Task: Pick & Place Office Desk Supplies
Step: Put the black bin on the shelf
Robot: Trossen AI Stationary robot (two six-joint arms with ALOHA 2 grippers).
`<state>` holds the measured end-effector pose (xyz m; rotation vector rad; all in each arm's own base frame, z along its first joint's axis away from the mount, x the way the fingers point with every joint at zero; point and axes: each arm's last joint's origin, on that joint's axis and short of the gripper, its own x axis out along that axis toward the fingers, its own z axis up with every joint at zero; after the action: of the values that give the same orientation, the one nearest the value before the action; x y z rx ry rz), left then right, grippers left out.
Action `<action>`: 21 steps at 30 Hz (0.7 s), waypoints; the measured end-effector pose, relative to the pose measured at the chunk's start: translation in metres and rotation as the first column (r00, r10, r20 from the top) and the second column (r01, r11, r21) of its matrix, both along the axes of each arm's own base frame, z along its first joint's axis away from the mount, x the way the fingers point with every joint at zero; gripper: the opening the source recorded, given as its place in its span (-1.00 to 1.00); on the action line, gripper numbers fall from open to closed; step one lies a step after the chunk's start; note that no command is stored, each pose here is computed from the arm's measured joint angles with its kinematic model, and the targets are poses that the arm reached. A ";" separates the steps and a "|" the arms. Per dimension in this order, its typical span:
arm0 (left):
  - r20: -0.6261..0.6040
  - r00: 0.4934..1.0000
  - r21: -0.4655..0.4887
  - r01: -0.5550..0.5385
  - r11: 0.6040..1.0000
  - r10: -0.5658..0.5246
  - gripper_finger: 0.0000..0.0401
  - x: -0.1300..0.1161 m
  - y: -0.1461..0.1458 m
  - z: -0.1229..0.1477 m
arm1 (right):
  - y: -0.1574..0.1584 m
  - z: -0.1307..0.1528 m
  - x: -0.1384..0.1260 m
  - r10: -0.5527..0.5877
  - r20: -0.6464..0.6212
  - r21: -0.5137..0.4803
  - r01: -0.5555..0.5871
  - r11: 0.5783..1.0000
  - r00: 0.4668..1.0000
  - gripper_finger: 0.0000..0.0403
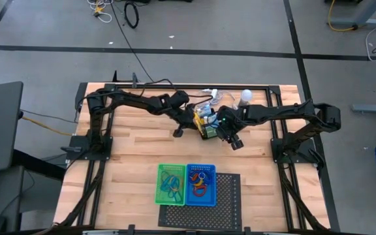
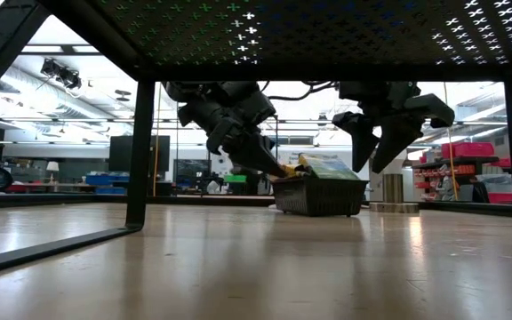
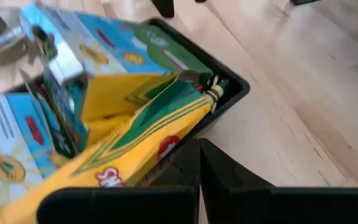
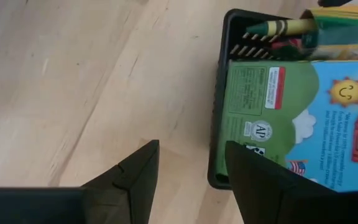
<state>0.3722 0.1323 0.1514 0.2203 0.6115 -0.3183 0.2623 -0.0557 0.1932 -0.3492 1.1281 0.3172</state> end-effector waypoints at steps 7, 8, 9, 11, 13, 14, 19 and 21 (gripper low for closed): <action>0.046 0.998 -0.031 0.035 0.999 -0.034 -1.00 0.006 -0.006 -0.001 | 0.000 -0.001 -0.001 -0.003 -0.017 -0.004 0.003 1.000 1.000 -0.05; 0.055 0.998 -0.036 0.041 0.999 -0.039 -1.00 0.007 -0.007 -0.001 | 0.000 -0.001 -0.002 -0.007 -0.021 -0.011 0.007 1.000 1.000 -0.05; 0.076 0.996 -0.033 0.049 0.998 -0.047 -1.00 0.009 -0.008 -0.001 | 0.000 -0.001 -0.002 -0.013 -0.026 -0.018 0.013 1.000 1.000 -0.05; 0.086 0.995 -0.029 0.057 0.998 -0.054 -1.00 0.011 -0.011 0.000 | 0.000 -0.001 -0.003 -0.017 -0.037 -0.021 0.017 1.000 0.999 -0.05; 0.077 0.996 -0.022 0.051 0.998 -0.049 -1.00 0.012 -0.013 -0.002 | -0.001 -0.001 -0.003 -0.023 -0.041 -0.032 0.022 0.999 0.999 -0.05; 0.074 0.996 -0.018 0.046 0.999 -0.045 -1.00 0.012 -0.013 -0.002 | -0.001 -0.001 -0.003 -0.024 -0.041 -0.033 0.022 0.999 0.999 -0.05; 0.069 0.997 -0.006 0.029 1.000 -0.028 -1.00 0.011 -0.012 0.000 | -0.001 -0.001 -0.002 -0.007 -0.031 -0.044 0.006 0.999 0.999 -0.06; 0.064 0.998 0.002 0.016 1.000 -0.016 -1.00 0.011 -0.011 0.000 | -0.001 -0.001 -0.002 -0.004 -0.026 -0.046 0.003 0.999 1.000 -0.09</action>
<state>0.3832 0.1211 0.1510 0.2357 0.5472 -0.3247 0.2606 -0.0568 0.1924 -0.3845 1.1624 0.2935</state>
